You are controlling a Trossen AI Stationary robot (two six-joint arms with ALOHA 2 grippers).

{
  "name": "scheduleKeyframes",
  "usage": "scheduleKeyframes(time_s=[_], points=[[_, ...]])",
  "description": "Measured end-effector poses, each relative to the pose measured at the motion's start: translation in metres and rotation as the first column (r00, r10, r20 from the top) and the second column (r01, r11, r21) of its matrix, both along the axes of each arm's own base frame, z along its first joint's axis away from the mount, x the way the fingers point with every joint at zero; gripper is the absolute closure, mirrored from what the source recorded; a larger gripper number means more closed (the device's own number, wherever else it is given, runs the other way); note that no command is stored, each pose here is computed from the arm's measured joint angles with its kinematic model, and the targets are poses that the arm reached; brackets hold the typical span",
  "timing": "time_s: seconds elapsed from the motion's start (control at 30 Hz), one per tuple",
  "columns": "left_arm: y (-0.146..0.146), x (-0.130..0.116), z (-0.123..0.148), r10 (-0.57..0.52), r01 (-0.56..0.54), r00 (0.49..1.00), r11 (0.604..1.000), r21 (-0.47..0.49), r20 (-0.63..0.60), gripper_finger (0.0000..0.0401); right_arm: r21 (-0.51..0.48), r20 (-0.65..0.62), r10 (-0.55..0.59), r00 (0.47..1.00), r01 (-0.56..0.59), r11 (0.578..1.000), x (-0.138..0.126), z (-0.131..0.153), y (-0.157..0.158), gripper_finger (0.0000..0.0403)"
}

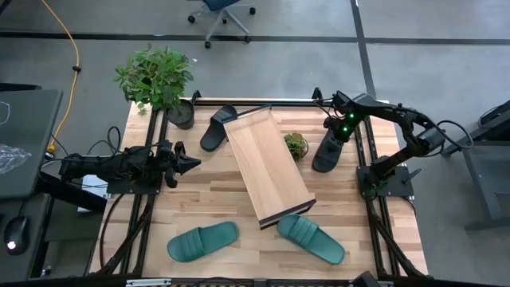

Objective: Pick and place slides into the shelf
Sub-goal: Put the right black slipper on the shelf

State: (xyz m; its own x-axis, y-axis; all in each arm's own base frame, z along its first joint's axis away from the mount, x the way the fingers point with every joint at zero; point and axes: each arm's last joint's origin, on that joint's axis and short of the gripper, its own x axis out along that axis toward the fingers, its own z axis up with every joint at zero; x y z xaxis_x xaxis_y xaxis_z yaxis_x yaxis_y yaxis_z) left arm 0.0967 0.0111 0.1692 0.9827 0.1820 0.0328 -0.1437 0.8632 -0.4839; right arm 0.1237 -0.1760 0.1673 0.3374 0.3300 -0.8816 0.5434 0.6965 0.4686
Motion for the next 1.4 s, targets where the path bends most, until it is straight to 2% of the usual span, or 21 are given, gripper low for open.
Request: scheduleKeyframes(time_s=[0.13,0.4,0.5,0.7,0.97,1.17,1.4], points=[[0.000,0.000,0.000,0.000,0.000,1.000,1.000,0.000,0.000,0.0400,0.007,-0.004,-0.003,1.000,0.003,1.000,0.000,0.000,0.001,0.0399],[0.000,0.000,0.000,-0.001,0.001,1.000,1.000,0.008,-0.002,0.0400,0.047,-0.031,-0.006,1.000,0.007,0.999,-0.002,0.005,0.003,0.0401],[0.000,0.000,0.000,-0.001,0.001,1.000,1.000,0.008,-0.001,0.0400,0.030,-0.030,-0.014,0.999,0.014,0.999,-0.002,0.012,0.002,0.0402],[0.000,0.000,0.000,-0.001,0.001,1.000,1.000,0.007,-0.002,0.0400,-0.085,0.024,-0.057,0.998,0.058,0.995,-0.001,0.044,0.001,0.0402],[0.000,0.000,0.000,-0.001,0.001,1.000,1.000,0.007,-0.002,0.0400,-0.222,0.080,-0.112,0.991,0.127,0.967,-0.008,0.093,0.009,0.0402],[0.000,0.000,0.000,-0.001,0.001,1.000,1.000,0.019,-0.004,0.0400,-0.274,0.110,-0.150,0.983,0.175,0.946,-0.015,0.122,0.020,0.0403],[0.000,0.000,0.000,0.000,0.000,1.000,1.000,0.023,-0.005,0.0400,-0.325,0.208,-0.220,0.953,0.280,0.903,-0.021,0.156,0.031,0.0403]])
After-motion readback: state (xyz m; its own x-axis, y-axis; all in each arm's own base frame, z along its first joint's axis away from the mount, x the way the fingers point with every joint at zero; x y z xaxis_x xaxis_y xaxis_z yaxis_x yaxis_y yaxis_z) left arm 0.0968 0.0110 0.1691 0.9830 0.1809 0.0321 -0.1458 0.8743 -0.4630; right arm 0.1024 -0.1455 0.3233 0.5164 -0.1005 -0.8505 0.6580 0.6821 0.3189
